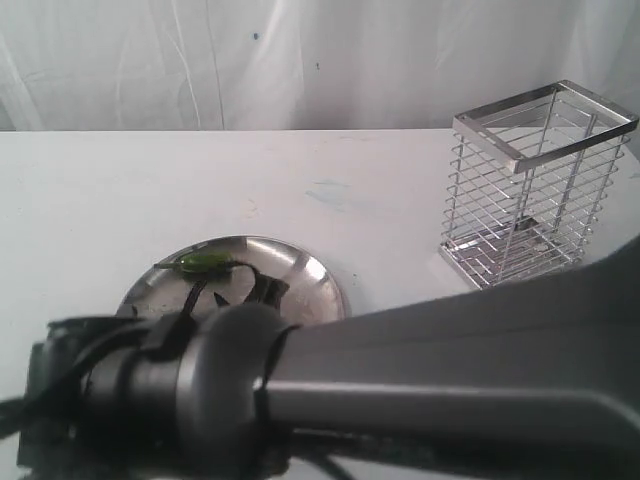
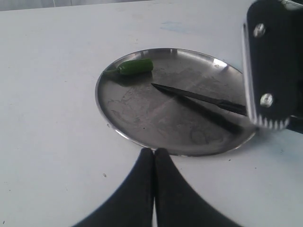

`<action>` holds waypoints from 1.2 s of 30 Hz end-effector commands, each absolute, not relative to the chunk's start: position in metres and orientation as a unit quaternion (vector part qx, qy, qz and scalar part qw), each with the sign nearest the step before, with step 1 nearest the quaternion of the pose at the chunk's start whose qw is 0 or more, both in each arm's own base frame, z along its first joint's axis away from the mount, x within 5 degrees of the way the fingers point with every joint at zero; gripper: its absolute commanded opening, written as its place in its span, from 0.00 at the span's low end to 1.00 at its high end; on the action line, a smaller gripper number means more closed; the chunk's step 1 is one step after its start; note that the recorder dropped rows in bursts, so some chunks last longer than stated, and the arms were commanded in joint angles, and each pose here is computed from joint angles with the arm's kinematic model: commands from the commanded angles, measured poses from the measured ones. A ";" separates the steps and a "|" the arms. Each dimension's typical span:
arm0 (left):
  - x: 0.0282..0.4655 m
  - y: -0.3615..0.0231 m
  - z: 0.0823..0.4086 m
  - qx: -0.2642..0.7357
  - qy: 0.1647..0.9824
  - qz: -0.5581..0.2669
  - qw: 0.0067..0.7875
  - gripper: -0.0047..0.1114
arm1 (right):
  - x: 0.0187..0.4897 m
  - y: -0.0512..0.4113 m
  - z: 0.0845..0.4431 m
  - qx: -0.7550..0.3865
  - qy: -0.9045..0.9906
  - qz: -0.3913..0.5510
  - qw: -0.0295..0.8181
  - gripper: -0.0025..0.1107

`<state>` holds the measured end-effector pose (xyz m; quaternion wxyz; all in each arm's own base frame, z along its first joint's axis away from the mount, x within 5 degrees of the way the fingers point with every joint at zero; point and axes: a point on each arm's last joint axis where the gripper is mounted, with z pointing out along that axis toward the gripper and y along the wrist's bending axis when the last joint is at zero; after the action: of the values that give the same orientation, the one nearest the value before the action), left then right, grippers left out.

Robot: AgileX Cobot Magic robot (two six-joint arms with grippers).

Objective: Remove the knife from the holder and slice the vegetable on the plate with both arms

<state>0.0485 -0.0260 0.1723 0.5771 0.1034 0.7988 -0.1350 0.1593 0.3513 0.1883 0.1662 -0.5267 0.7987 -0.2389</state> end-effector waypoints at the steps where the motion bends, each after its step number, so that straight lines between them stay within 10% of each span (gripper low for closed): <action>1: 0.048 -0.027 0.172 0.103 0.798 -0.143 0.577 0.04 | 0.142 0.364 0.177 -0.532 0.786 -0.255 0.187 0.23; 5: 0.048 -0.027 0.172 0.103 0.798 -0.143 0.577 0.04 | 0.132 0.366 0.174 -0.519 0.804 -0.235 0.172 0.26; 11: 0.048 -0.027 0.172 0.103 0.798 -0.143 0.577 0.04 | 0.144 0.362 0.160 -0.477 0.830 -0.241 0.162 0.61; 36: 0.048 -0.027 0.172 0.103 0.798 -0.143 0.577 0.04 | 0.179 0.345 0.145 -0.425 0.853 -0.266 0.146 0.57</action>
<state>0.0485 -0.0260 0.1723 0.5771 0.1034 0.7988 -0.1350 0.1718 0.3506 0.1448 0.1468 -0.4357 0.8499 -0.2576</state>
